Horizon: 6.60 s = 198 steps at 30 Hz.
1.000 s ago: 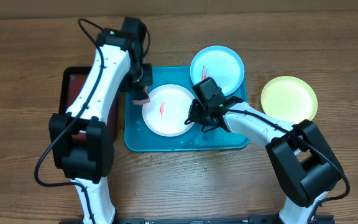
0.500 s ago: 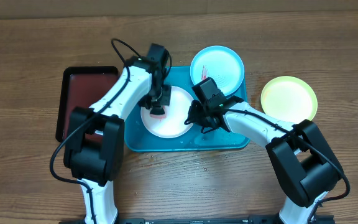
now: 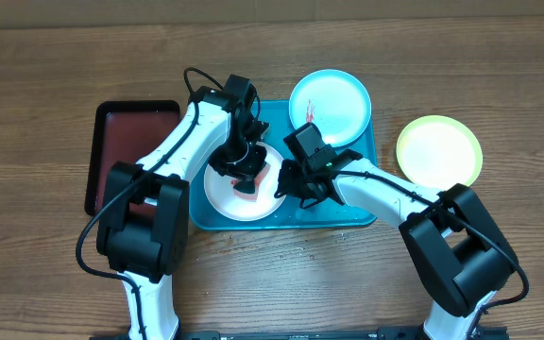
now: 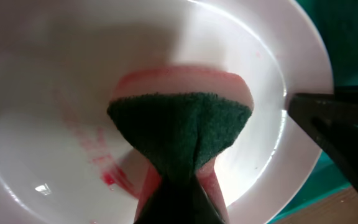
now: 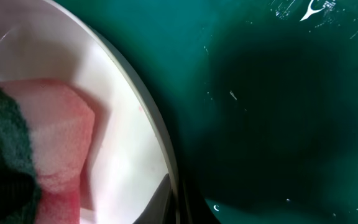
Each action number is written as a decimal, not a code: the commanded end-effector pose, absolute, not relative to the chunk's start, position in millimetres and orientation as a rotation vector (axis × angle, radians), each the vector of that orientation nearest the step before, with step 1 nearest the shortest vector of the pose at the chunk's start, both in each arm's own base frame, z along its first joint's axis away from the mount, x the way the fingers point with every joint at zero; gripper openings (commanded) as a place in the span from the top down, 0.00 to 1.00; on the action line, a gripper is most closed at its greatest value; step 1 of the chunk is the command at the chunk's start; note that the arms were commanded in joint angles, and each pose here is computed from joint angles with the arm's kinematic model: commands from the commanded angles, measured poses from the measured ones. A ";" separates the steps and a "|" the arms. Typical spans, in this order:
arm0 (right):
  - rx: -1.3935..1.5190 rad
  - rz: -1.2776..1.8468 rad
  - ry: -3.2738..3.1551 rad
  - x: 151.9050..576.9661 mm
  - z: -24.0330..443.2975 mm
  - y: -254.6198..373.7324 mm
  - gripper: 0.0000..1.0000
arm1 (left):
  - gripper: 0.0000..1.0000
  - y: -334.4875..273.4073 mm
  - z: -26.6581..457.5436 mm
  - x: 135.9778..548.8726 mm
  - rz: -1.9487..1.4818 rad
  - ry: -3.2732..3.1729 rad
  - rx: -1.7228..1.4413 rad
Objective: Clean dirty plates on tray and stack at the side
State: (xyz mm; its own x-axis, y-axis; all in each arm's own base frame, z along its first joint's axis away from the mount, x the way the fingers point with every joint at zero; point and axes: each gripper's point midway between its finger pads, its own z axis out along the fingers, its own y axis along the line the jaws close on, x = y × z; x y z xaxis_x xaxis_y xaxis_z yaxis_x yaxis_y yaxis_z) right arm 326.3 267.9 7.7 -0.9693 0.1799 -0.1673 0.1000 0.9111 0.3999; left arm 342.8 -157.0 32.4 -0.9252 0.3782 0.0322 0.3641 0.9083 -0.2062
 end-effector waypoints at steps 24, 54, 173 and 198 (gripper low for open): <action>0.194 0.596 2.884 325.3 3.6 272.2 0.96 | 0.96 -177.6 31.2 334.9 0.317 -2.983 -0.685; 0.197 0.596 2.884 325.9 3.6 271.6 0.96 | 0.96 -81.2 33.9 354.4 -0.566 -3.149 0.257; 0.191 0.618 2.877 324.4 16.6 272.7 0.96 | 0.96 -66.8 149.5 414.9 -0.352 -3.300 0.263; 0.006 -0.367 2.398 305.2 162.7 174.4 0.96 | 0.95 -94.9 105.5 401.1 -0.105 -3.225 0.226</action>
State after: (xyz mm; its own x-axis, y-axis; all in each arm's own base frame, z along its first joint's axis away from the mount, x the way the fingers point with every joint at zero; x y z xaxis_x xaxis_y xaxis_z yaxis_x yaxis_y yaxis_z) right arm 289.0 180.4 118.3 -0.8627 -0.0706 -0.5007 0.0356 0.9793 -0.1995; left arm 404.6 -87.5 107.3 -0.9826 -0.1472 -0.1135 -0.1577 0.9834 0.0899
